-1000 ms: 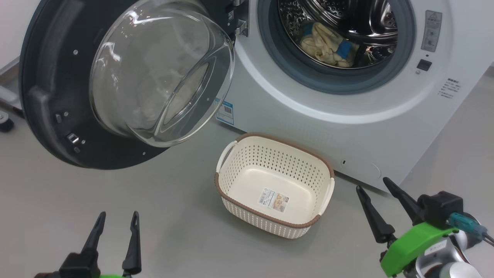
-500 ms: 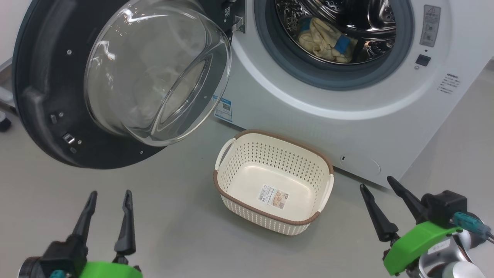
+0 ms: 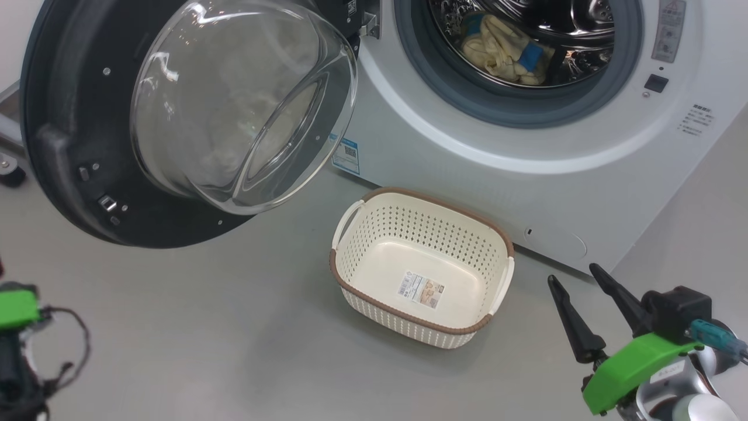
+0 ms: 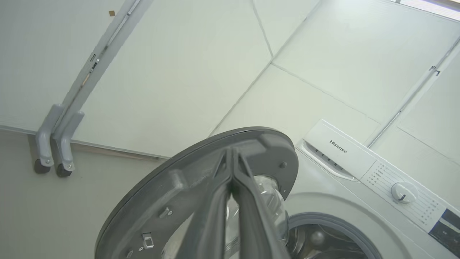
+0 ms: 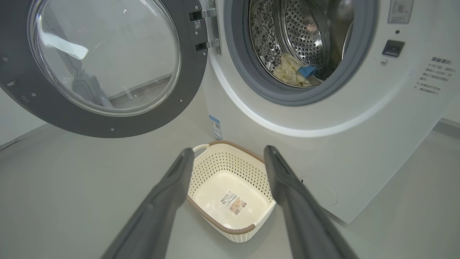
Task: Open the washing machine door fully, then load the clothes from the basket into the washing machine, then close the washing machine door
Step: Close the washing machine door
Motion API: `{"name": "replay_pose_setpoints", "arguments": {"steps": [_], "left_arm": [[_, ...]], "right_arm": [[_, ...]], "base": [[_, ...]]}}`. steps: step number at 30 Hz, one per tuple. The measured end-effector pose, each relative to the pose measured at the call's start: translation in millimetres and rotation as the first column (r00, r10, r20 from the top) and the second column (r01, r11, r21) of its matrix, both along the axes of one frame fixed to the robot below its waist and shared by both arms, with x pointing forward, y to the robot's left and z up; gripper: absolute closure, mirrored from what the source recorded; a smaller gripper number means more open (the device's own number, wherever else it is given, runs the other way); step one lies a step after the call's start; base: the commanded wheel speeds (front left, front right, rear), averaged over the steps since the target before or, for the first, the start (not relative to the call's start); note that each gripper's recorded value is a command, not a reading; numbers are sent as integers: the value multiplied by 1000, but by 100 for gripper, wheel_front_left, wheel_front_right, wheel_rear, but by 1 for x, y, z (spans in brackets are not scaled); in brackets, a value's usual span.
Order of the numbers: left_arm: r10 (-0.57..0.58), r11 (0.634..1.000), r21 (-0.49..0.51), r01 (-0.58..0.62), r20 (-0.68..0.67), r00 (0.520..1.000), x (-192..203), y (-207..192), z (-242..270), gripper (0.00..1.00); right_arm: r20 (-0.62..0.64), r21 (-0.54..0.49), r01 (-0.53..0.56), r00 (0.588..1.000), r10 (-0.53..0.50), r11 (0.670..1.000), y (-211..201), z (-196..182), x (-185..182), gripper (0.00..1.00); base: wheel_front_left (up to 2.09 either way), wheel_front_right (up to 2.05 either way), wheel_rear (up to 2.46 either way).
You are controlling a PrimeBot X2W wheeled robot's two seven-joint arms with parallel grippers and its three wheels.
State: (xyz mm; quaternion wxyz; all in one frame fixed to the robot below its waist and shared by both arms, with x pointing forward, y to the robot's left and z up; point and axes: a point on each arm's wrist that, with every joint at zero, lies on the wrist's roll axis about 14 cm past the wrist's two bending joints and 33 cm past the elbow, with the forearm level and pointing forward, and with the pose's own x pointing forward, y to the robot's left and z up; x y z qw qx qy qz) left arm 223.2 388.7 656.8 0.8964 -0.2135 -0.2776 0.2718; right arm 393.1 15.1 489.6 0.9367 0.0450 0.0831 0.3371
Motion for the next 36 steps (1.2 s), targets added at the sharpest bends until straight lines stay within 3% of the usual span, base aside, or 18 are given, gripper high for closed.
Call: {"name": "replay_pose_setpoints", "arguments": {"steps": [1,2,3,4,7,10,12,15,21,26,36], "left_arm": [[-14,999,-39,16,38,999,0,9,5,100],[-35,989,-139,52,120,992,-1,28,11,100],[-35,989,-139,52,120,992,-1,28,11,100],[-34,970,-230,77,185,982,-2,49,13,100],[-29,927,-358,114,233,972,-1,78,7,100],[-20,857,-493,147,253,967,3,102,-9,100],[5,790,-588,174,290,957,5,115,-22,100],[24,712,-674,195,301,953,11,126,-38,100],[41,590,-780,209,287,957,29,133,-72,100],[60,518,-835,187,253,966,42,134,-99,100],[26,470,-857,213,255,967,78,127,-118,100]], "right_arm": [[-1,1,0,1000,0,1000,0,0,0,0],[-4,1,2,1000,-2,1000,-1,-2,1,0],[-4,1,2,1000,-2,1000,-1,-2,1,0],[-8,-2,4,1000,-4,1000,-2,-3,2,0],[-13,-12,10,1000,-10,1000,-6,-6,3,0],[-16,-22,17,1000,-17,1000,-11,-8,4,0],[-21,-30,21,1000,-22,999,-15,-10,4,0],[-33,-39,21,999,-23,999,-18,-14,2,0],[-55,-65,42,997,-45,997,-33,-21,4,0],[-69,-77,63,995,-68,995,-44,-25,6,0],[-93,-103,92,991,-102,990,-62,-34,11,0]], "base": [[0,0,0],[0,0,0],[0,0,0],[0,0,0],[0,0,0],[0,0,0],[0,0,0],[0,0,0],[0,0,0],[0,0,0],[0,0,0]]}}
